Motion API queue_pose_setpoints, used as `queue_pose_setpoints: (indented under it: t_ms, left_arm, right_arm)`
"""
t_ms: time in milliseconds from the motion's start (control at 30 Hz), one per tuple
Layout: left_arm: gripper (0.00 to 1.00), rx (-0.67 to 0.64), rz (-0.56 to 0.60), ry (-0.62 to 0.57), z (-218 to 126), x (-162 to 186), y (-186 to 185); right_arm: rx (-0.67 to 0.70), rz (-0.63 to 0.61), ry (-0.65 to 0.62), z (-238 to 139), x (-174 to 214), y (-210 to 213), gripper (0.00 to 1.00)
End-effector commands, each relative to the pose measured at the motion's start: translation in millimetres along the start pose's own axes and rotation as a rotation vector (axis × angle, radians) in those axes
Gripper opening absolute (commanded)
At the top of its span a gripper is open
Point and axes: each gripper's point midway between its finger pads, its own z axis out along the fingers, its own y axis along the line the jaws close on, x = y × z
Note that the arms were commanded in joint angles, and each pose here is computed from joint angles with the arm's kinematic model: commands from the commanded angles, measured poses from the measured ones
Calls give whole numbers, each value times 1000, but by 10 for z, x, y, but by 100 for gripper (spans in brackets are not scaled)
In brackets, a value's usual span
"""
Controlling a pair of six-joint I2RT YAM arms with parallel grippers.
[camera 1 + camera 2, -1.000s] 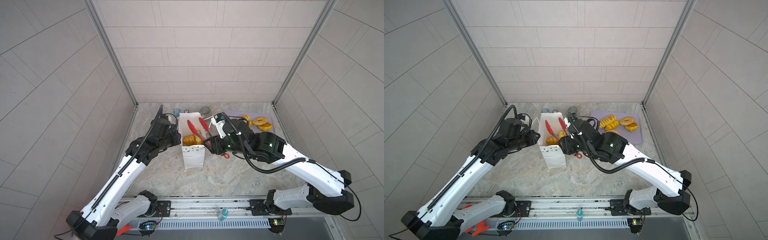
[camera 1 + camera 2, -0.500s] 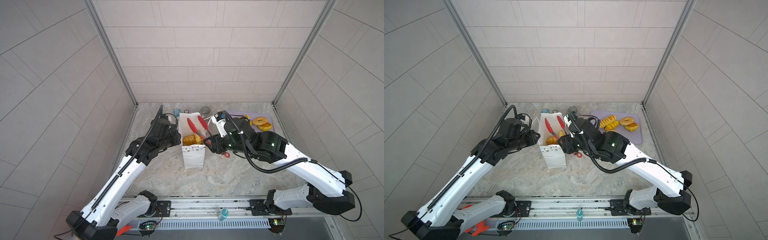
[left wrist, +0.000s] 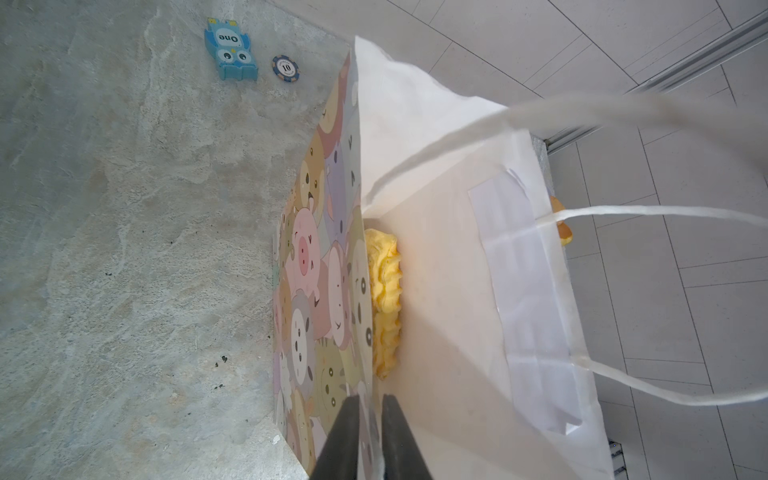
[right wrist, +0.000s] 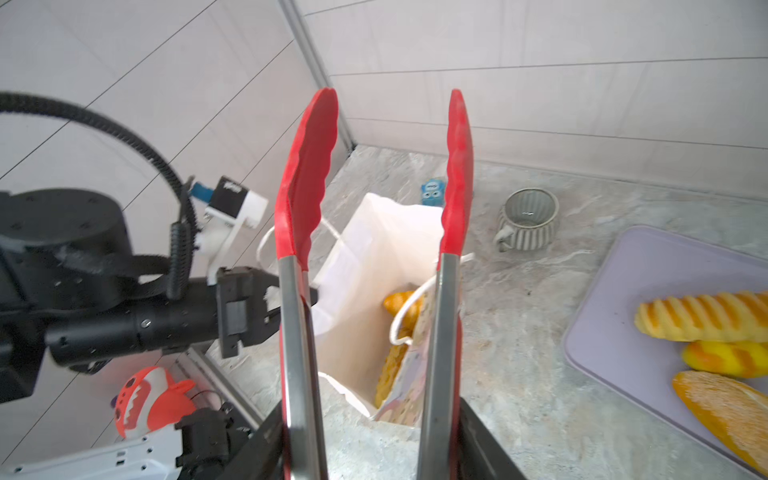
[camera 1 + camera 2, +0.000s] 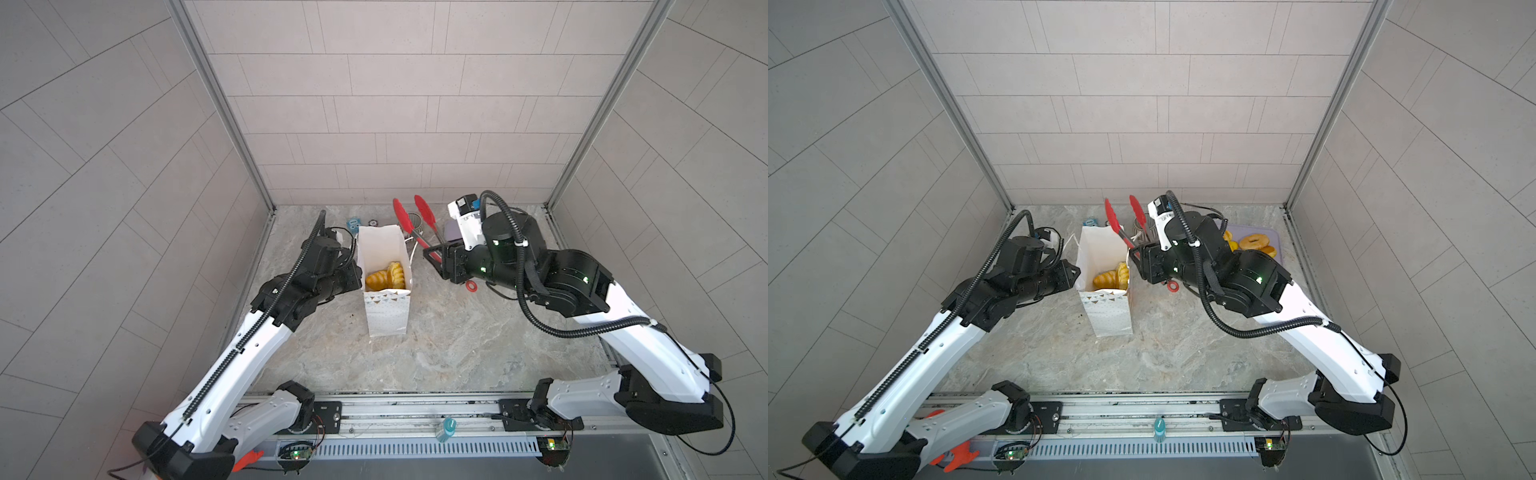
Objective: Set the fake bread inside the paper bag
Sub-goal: 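Carry the empty tongs with the right gripper back toward the tray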
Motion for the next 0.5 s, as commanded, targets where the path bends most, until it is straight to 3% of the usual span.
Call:
queue_pose_setpoints:
  t_ms: [0, 467]
  left_arm:
    - [18, -15, 0, -5, -11, 1, 40]
    - [18, -18, 5, -1, -4, 6, 47]
  right_arm:
    - [61, 16, -68, -232, -204, -304, 57]
    - [282, 294, -52, -97, -25, -1765, 56]
